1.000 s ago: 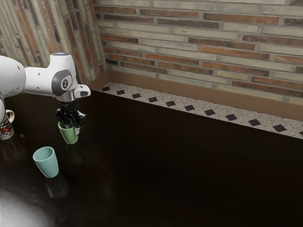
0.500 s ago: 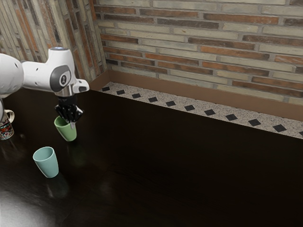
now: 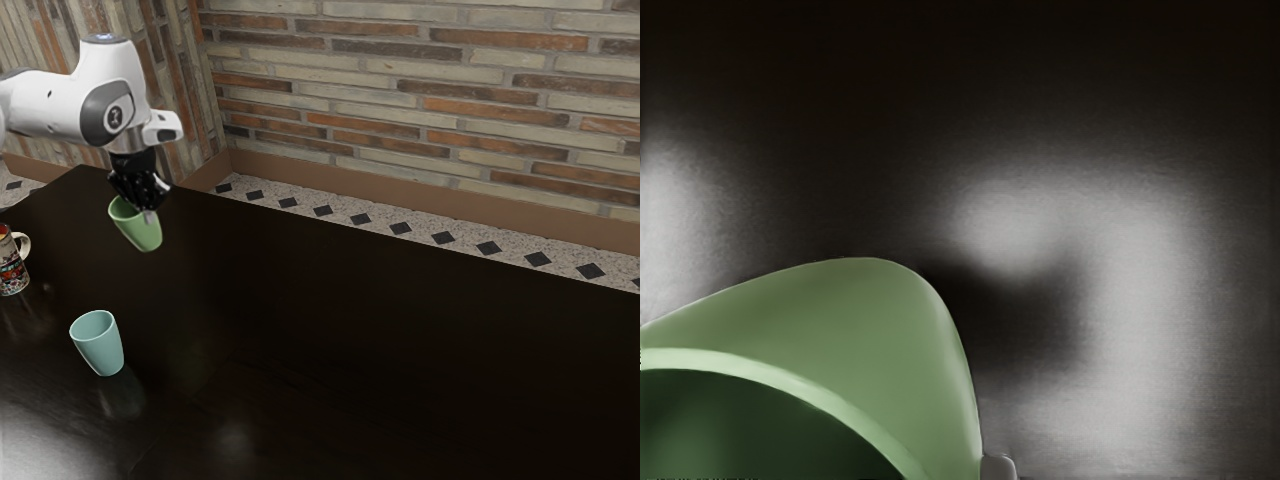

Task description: Place the left cup onto the right cup

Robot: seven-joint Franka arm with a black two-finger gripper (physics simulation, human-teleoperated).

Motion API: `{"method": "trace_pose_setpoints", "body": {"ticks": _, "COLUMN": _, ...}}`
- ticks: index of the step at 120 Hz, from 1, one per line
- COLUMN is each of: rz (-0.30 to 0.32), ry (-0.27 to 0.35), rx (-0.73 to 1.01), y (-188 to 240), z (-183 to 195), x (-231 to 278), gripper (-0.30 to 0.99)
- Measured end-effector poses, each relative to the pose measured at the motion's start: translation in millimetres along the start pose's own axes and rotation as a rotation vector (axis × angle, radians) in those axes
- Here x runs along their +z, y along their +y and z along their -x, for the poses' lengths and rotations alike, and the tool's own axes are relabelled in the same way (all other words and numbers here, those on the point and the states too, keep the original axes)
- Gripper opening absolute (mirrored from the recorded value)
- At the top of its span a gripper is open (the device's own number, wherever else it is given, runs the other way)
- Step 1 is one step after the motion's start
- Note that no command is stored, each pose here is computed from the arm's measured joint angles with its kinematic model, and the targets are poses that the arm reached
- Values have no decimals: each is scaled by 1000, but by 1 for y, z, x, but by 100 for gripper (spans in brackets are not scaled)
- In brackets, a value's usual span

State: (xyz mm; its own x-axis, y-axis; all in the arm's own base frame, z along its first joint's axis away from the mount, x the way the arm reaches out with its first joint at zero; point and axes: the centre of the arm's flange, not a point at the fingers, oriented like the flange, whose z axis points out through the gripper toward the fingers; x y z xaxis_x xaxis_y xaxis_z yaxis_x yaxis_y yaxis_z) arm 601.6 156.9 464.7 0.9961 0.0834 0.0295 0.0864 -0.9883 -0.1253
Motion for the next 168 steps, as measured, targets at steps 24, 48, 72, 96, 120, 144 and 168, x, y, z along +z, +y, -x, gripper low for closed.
{"method": "trace_pose_setpoints", "body": {"ticks": 24, "rz": 11, "ry": -3, "rx": -12, "y": 1, "z": 37, "x": -19, "gripper": -9}}
{"method": "trace_pose_setpoints", "body": {"ticks": 48, "rz": 22, "ry": -15, "rx": -32, "y": 4, "z": 78, "x": -27, "gripper": -9}}
{"method": "trace_pose_setpoints", "body": {"ticks": 72, "rz": 24, "ry": -36, "rx": -58, "y": 9, "z": 120, "x": -25, "gripper": -9}}
{"method": "trace_pose_setpoints", "body": {"ticks": 96, "rz": 32, "ry": -75, "rx": -103, "y": 5, "z": 142, "x": -8, "gripper": -9}}
{"method": "trace_pose_setpoints", "body": {"ticks": 120, "rz": 35, "ry": -84, "rx": -129, "y": 9, "z": 156, "x": -13, "gripper": -9}}
{"method": "trace_pose_setpoints", "body": {"ticks": 144, "rz": 36, "ry": -129, "rx": -160, "y": 11, "z": 160, "x": -7, "gripper": -9}}
{"method": "trace_pose_setpoints", "body": {"ticks": 168, "rz": 35, "ry": -170, "rx": -186, "y": 10, "z": 161, "x": 8, "gripper": -9}}
